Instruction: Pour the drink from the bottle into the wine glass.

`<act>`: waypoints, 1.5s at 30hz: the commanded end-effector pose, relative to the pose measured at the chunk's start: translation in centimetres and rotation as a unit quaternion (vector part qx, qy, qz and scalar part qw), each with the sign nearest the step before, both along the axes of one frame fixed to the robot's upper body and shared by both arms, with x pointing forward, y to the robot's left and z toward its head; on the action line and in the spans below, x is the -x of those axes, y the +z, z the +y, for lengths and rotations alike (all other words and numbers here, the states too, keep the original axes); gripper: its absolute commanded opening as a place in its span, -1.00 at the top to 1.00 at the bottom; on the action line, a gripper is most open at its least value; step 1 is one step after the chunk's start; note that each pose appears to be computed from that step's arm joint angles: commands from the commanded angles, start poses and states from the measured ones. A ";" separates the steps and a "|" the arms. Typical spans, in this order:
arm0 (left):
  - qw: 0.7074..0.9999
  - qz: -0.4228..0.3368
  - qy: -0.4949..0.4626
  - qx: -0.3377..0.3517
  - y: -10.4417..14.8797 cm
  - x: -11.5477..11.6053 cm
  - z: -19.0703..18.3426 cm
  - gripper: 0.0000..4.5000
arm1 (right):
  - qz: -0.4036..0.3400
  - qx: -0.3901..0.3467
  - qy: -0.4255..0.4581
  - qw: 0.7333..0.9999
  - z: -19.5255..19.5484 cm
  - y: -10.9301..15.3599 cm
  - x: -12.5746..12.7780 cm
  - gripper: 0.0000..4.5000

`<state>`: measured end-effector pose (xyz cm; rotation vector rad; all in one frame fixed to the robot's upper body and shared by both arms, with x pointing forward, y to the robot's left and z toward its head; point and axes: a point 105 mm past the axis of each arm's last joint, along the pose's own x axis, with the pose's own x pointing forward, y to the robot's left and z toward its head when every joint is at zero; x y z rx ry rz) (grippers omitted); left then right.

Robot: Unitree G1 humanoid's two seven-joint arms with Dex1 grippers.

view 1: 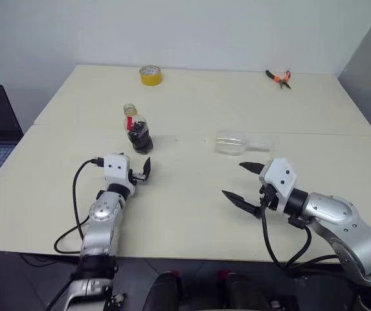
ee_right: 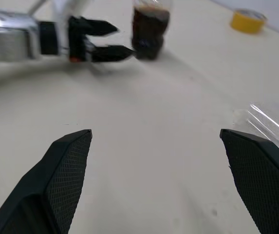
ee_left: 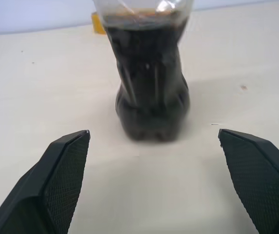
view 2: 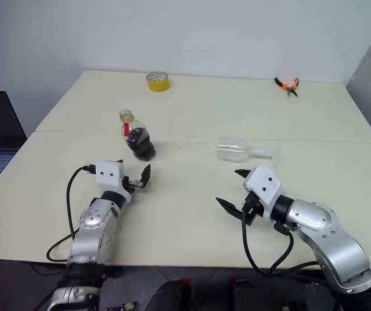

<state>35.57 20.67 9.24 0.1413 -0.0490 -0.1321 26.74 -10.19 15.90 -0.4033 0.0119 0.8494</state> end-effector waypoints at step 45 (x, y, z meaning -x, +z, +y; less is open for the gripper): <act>0.933 -0.037 -0.348 -0.079 5.1 2.0 -10.0 -1.00 | -0.336 0.377 -0.252 0.826 -3.9 -0.5 -15.8 0.94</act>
